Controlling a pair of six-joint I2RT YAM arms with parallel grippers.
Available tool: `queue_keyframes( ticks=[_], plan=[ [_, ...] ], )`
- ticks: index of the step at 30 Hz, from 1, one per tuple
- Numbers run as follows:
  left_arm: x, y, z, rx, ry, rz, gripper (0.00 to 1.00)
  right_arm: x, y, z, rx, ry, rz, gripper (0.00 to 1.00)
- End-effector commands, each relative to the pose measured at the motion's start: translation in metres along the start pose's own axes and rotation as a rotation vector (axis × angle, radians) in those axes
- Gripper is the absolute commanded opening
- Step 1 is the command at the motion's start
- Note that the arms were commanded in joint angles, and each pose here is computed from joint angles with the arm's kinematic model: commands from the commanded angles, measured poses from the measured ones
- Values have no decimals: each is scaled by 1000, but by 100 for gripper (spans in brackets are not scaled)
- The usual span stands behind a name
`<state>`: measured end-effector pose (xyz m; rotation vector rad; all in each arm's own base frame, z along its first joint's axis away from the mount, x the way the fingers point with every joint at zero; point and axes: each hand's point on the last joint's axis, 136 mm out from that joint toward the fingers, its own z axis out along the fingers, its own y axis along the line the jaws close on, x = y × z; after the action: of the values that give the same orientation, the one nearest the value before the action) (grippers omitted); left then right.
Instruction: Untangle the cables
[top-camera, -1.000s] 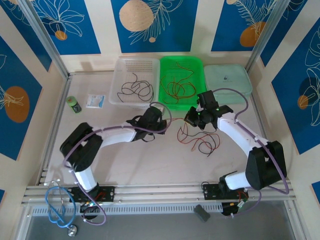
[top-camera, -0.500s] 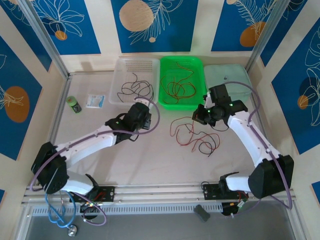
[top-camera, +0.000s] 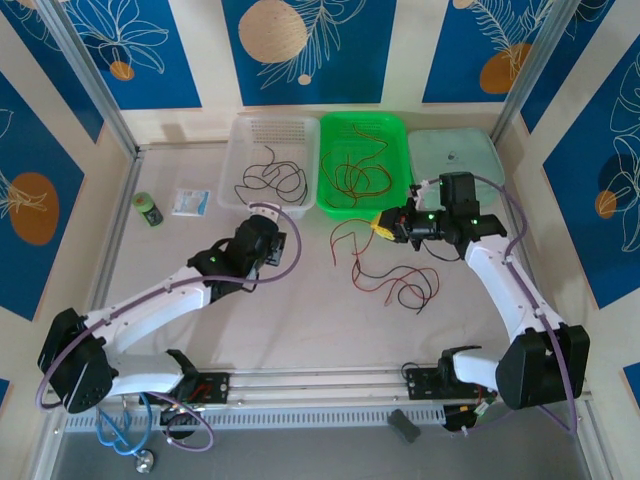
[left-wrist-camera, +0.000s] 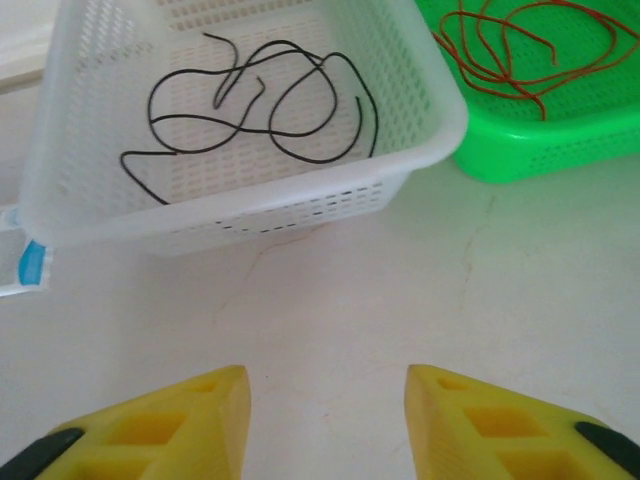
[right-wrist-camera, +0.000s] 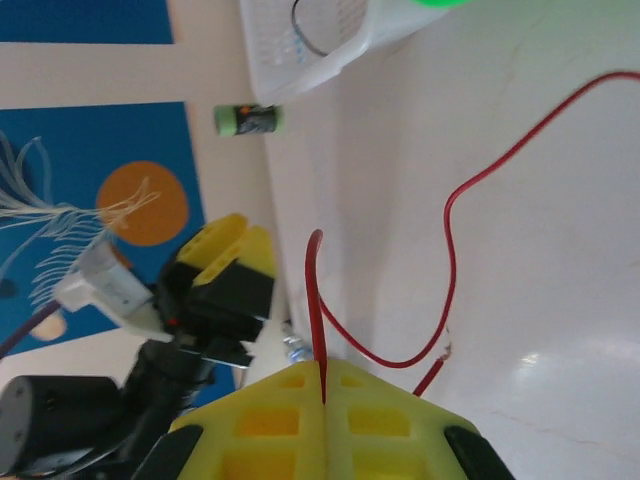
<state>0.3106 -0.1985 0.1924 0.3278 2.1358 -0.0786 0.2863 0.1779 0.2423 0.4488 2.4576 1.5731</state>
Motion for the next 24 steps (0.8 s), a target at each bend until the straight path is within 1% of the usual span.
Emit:
queue_keyframes(
  ticks=[1, 4, 5, 7, 9, 13, 15, 19, 24],
  plan=[
    [-11, -18, -8, 124, -64, -2, 56, 4, 37, -7, -147, 39, 17, 0],
    [-11, -37, -16, 244, -108, 24, 72, 1, 43, -12, -136, 11, 8, 0],
    [-12, -43, -19, 280, -127, 32, 76, 1, 45, -13, -137, 9, 7, 0],
    [-9, -55, -25, 353, -159, 62, 83, 1, 50, -16, -142, 6, 5, 0],
    [-6, -64, -27, 392, -180, 95, 86, 1, 53, -17, -146, 7, 4, 0],
    [2, -73, -22, 410, -179, 163, 89, 0, 64, -22, -162, 3, -2, 0],
    [3, -75, -21, 417, -182, 176, 90, -2, 72, -27, -172, -4, -14, 0],
    [2, -79, -22, 433, -203, 167, 91, -8, 96, -41, -193, -35, -59, 0],
    [4, -78, -18, 420, -188, 158, 91, -19, 135, -61, -221, -79, -135, 0]
  ],
)
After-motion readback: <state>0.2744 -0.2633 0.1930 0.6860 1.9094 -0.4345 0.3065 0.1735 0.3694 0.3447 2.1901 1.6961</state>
